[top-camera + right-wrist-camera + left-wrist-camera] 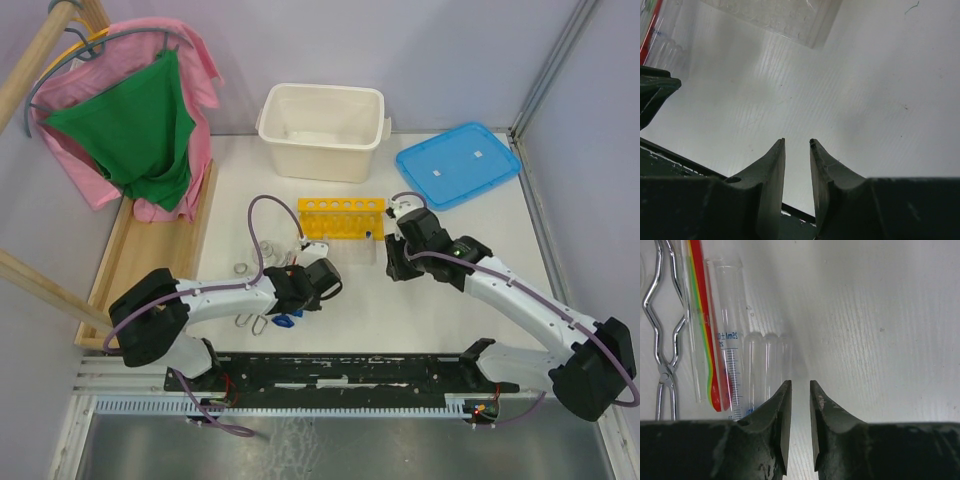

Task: Organize the chemistry lab equipment
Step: Pick up the test tube at the center of the board.

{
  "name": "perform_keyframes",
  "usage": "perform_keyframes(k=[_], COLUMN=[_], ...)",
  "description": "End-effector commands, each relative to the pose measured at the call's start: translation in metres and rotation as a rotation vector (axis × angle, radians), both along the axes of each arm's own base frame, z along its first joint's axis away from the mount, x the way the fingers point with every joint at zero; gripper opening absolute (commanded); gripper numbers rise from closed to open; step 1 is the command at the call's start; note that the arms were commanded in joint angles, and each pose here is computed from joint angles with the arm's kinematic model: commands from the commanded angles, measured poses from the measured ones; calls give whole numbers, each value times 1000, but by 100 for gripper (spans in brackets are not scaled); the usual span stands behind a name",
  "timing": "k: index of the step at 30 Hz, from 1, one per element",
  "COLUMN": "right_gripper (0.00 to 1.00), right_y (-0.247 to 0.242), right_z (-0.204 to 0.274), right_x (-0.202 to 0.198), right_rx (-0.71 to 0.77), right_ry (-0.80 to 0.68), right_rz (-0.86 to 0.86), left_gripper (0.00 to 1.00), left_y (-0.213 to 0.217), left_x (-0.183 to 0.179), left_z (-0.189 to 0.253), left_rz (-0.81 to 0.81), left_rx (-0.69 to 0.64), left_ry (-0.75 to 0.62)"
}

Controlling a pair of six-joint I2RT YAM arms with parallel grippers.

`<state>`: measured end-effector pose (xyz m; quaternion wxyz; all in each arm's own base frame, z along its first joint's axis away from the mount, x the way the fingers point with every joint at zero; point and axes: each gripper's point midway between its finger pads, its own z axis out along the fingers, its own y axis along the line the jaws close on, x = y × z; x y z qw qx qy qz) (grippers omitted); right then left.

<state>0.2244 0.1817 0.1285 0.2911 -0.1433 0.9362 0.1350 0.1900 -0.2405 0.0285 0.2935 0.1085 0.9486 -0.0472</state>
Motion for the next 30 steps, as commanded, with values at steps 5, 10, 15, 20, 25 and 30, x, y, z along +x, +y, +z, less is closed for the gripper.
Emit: perform_keyframes(k=[5,10,15,20,25,30], right_gripper=[34,34,34,34,33,33], right_y=[-3,0,2,3,0,-1], right_z=[7,8,9,9,8,5], right_x=[1,1,3,3,2,1], right_rx=[24,32,36,35,28,22], right_ry=[-51,-51,-55,-57,-59,-57], right_rz=[-22,-12,-6,0,-2,-2], left_gripper=[28,28,28,28,28,28], left_y=[-8,-4,0,0,-4,-5], left_x=[17,16,17,19,20,19], left_z=[30,23,19,17,11,6], left_rz=[3,7,19,21,14,18], left_rx=[-15,16,32,46,44,38], left_ry=[-95,-86,-92,-102,-92,-84])
